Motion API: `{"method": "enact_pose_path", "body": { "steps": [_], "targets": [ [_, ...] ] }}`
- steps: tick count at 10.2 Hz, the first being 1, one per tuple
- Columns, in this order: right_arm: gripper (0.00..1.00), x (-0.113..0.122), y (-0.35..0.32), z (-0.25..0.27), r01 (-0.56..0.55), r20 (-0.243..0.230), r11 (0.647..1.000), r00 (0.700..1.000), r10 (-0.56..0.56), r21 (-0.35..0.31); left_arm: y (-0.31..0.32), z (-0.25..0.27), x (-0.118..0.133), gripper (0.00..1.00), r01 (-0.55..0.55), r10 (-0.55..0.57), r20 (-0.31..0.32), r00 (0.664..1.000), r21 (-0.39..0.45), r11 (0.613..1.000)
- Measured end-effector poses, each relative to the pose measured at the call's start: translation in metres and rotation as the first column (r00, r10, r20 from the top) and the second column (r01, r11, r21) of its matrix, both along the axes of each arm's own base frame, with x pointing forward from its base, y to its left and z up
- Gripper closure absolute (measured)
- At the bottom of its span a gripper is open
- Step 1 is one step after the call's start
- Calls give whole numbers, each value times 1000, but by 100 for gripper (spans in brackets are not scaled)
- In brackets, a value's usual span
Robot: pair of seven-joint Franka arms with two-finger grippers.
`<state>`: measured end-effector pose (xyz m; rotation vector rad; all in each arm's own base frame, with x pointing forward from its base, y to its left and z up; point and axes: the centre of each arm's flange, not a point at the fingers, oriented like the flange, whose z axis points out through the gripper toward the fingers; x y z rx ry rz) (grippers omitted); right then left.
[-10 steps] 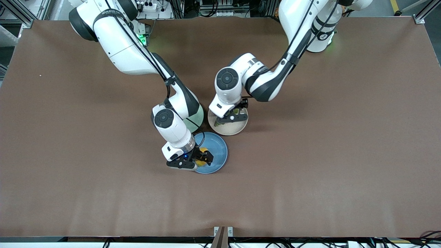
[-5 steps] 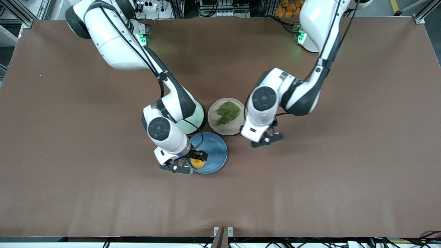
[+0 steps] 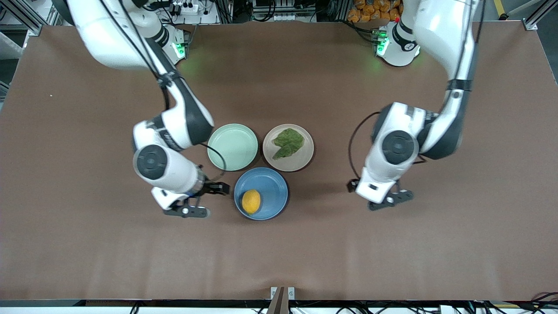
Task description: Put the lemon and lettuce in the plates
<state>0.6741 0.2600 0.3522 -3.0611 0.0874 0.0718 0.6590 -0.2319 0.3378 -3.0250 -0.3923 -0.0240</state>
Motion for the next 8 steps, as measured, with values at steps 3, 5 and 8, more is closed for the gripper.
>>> {"method": "enact_pose_path", "body": {
  "steps": [3, 5, 8],
  "targets": [
    [0, -12, -100, 25, -70, -38, 997, 997, 69, -17, 52, 14, 3, 0, 31, -31, -21, 999, -11, 999],
    [0, -17, -159, 42, -108, -65, 994, 992, 106, -29, 75, 18, -12, 0, 62, -63, -56, 996, -18, 998],
    [0, -27, -205, 88, -98, -15, 994, 995, 97, -44, 144, 31, -50, 0, 99, -105, -119, 987, -54, 994]
  ]
}}
